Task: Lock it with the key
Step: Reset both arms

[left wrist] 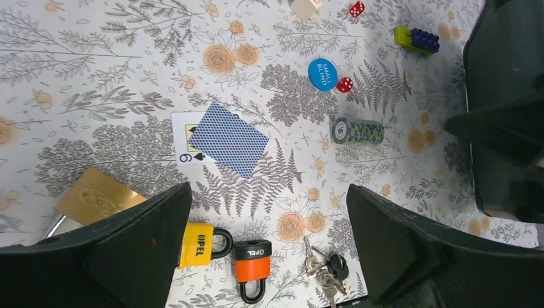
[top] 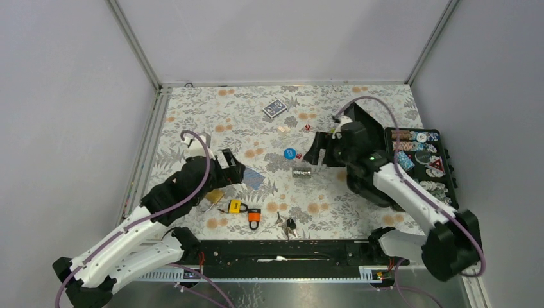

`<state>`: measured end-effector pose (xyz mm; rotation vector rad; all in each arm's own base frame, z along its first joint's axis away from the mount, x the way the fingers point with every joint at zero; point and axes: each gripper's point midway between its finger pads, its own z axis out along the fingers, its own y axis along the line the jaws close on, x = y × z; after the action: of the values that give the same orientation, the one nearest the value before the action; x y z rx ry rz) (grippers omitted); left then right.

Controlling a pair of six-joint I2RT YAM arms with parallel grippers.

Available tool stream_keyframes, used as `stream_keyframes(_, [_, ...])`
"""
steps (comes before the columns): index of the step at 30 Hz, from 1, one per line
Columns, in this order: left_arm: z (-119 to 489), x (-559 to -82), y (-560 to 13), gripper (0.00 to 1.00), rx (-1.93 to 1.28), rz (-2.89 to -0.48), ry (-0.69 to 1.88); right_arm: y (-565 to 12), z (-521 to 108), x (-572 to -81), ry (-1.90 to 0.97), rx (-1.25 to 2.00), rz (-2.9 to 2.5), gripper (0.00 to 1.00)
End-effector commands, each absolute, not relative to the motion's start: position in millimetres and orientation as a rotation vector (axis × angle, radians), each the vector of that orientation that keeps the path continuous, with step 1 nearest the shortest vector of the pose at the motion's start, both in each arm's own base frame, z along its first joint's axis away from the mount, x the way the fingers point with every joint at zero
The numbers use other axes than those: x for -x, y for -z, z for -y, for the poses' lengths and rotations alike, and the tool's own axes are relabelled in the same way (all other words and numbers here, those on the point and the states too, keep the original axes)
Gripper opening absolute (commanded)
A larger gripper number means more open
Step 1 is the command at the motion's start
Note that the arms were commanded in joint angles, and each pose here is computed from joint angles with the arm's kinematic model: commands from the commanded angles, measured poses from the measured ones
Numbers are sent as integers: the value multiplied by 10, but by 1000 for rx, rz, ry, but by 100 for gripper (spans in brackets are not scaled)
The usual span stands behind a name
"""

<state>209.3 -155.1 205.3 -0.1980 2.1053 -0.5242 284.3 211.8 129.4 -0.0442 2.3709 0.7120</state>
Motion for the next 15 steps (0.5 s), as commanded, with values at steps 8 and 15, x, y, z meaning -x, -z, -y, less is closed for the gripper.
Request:
stream_keyframes(8, [1304,-2021,-2577,99,218,-2019,514,-2544,-1423,-2134,-712,21,-2199,100])
stream_keyframes(15, [1258,-1994,-2588,99,219,-2002,517,-2732,-1104,-1996,-562,11,-2096,100])
